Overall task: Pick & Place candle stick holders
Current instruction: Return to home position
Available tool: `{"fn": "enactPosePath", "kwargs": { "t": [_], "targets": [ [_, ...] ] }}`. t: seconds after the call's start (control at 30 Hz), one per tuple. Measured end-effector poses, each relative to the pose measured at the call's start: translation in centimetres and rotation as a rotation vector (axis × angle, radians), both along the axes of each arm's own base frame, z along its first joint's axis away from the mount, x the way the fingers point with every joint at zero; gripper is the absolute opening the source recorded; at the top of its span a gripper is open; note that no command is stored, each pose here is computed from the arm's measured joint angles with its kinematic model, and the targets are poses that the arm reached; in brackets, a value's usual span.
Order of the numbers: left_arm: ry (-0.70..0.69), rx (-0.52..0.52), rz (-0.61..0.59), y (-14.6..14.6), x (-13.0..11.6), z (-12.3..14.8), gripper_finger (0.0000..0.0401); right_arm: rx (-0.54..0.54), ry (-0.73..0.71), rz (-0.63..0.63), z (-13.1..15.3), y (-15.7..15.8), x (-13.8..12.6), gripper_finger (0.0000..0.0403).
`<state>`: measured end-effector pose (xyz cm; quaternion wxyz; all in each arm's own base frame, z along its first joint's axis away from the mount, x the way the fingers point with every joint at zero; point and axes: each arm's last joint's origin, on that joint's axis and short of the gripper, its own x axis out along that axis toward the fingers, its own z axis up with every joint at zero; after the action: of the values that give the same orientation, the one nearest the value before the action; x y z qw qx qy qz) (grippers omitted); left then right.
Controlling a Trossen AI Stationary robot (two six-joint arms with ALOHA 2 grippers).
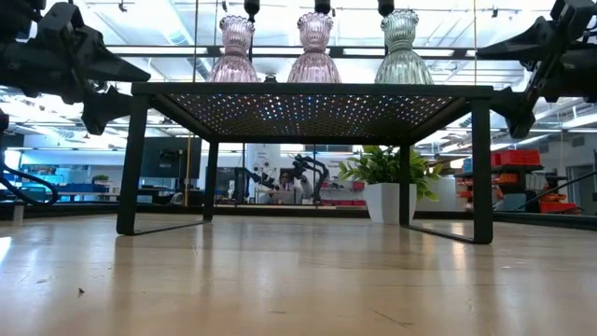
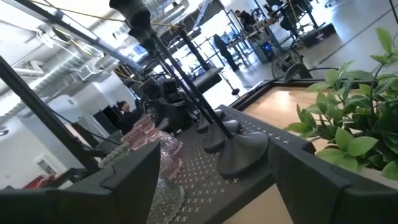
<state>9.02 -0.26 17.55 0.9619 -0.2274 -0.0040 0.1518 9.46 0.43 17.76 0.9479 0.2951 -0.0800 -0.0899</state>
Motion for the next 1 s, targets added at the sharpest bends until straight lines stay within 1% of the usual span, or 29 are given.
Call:
{"fn": "enactPosePath", "kwargs": {
  "t": [1.0],
  "targets": [
    [-0.009, -0.002, -0.005, -0.06, 0.05, 0.02, 0.0259, 0.0, 0.0, 0.001, 0.0, 0.0, 0.0, 0.0297]
  ]
}}
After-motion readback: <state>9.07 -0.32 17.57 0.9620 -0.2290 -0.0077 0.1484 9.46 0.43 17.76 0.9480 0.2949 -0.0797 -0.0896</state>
